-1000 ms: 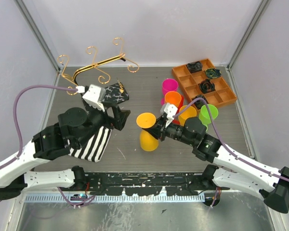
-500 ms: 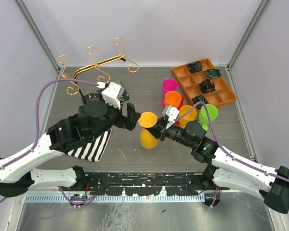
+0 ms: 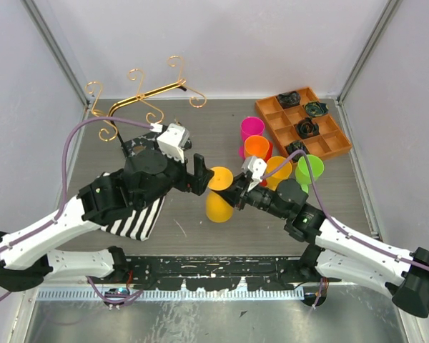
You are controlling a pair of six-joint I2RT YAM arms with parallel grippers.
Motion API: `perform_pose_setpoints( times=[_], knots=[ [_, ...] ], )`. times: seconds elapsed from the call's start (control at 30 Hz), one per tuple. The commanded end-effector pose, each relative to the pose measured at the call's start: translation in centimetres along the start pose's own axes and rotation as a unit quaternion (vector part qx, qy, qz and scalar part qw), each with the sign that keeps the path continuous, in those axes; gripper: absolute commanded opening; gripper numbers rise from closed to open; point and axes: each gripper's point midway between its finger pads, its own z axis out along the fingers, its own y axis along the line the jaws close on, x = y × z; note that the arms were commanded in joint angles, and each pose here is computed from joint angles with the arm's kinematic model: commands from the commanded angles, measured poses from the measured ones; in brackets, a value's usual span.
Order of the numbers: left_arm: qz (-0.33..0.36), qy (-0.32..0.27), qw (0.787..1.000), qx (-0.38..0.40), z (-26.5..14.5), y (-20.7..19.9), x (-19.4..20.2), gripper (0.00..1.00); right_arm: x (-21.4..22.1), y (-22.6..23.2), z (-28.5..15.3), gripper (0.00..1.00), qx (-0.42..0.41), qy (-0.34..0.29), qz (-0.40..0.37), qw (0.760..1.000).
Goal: Place the wine glass upside down on the wine glass rack
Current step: Turn the wine glass upside down at the wine rack.
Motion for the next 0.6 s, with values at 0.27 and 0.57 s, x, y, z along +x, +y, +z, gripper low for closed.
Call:
perform_pose_setpoints(
  times=[0.27, 0.57],
  knots=[
    [-0.004, 0.018, 0.999, -0.029, 0.8, 1.0, 1.5, 0.91, -6.8, 2.3, -1.4, 0.01, -0.048, -0.103, -0.018, 0.993],
    [-0.007, 0.023, 0.998, -0.052, 0.9, 1.9, 2.1, 0.91, -7.3, 2.7, -2.4, 0.01, -0.053, -0.116, -0.031, 0.991]
  ],
)
